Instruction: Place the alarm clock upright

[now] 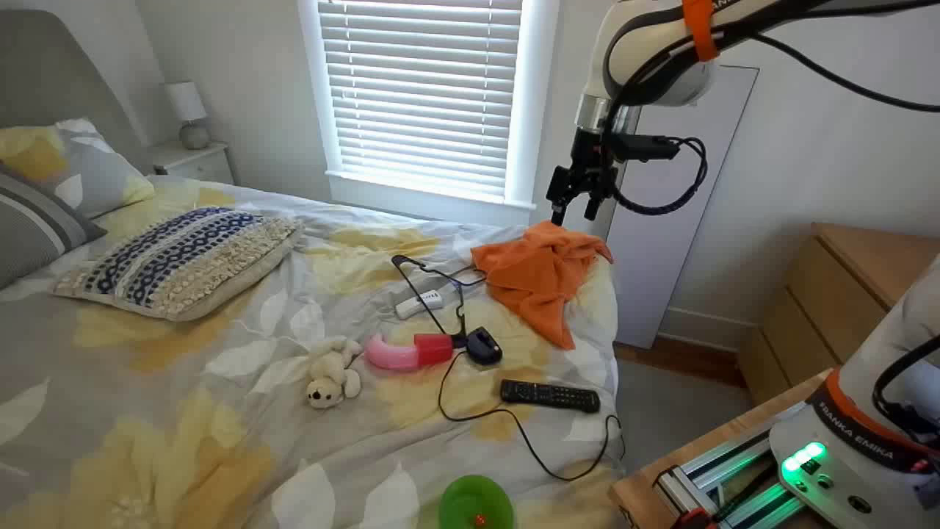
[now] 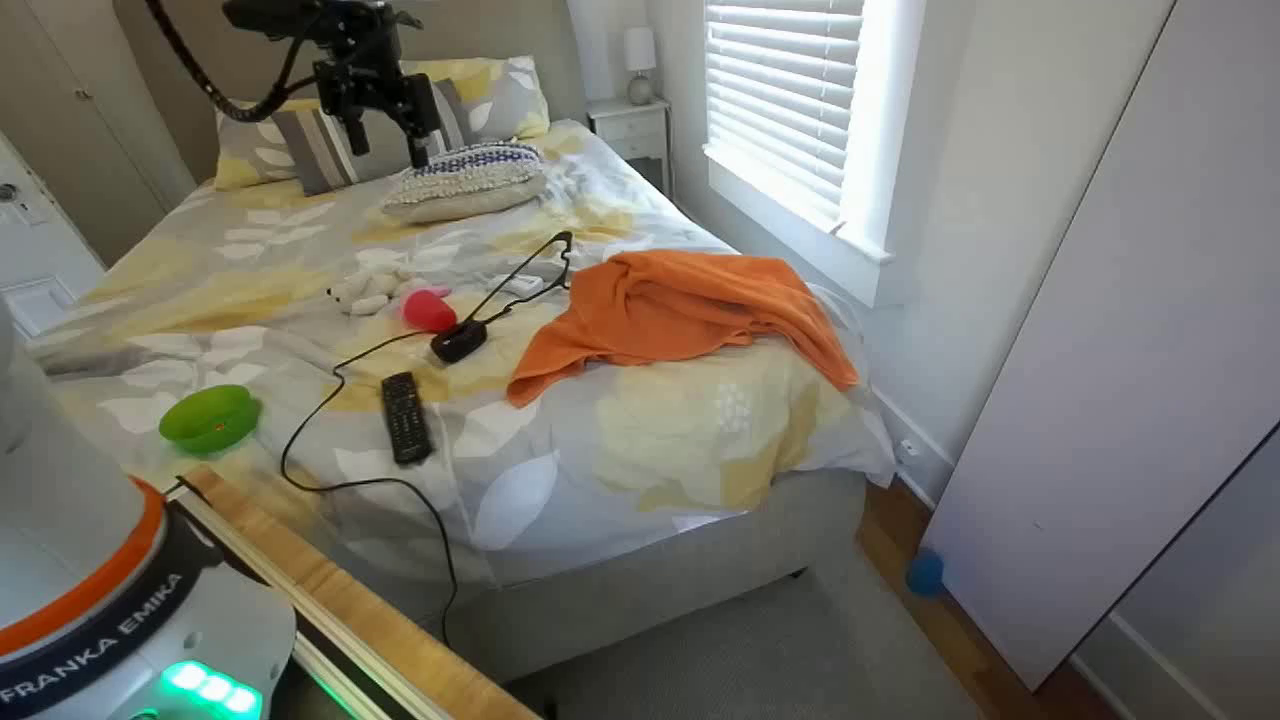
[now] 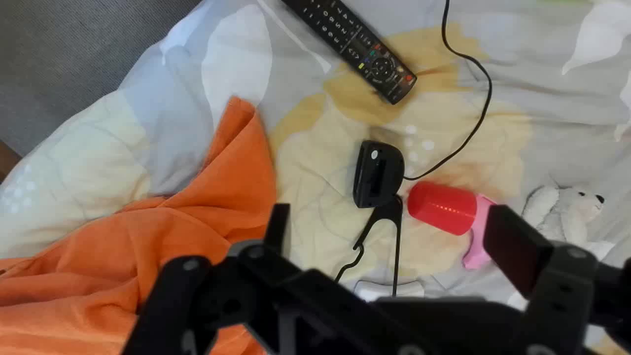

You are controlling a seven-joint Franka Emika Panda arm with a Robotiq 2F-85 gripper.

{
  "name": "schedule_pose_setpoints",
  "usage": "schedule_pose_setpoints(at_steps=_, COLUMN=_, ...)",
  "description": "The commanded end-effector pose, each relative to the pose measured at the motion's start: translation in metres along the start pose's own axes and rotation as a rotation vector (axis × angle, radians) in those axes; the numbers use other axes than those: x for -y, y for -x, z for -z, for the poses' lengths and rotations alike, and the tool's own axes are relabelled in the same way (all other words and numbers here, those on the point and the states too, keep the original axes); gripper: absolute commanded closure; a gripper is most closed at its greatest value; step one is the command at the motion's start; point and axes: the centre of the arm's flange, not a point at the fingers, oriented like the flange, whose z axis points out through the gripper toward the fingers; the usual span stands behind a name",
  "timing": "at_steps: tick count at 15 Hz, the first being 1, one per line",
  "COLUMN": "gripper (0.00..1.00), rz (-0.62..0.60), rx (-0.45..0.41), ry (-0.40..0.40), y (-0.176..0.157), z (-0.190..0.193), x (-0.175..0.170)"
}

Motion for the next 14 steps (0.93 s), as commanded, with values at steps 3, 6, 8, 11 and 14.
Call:
schedule_pose_setpoints(at_steps=3, gripper=0.0, rz=0.0, rx=0.0, ry=0.0, y=0.0, z=0.0, x=0.0)
schedule_pose_setpoints(at_steps=6, gripper=0.0, rz=0.0, rx=0.0, ry=0.0, y=0.0, z=0.0, x=0.0)
schedule_pose_setpoints(at_steps=8, gripper=0.0, rz=0.0, rx=0.0, ry=0.0, y=0.0, z=0.0, x=0.0)
schedule_pose_setpoints(at_steps=11, gripper=0.0, rz=-0.063, rx=0.058, ry=0.043, y=-0.018, z=-0.006, x=0.018)
schedule_pose_setpoints(at_steps=14, gripper=0.0, rz=-0.136, rx=0.131, ry=0.089, y=-0.044, z=-0.017, x=0.051)
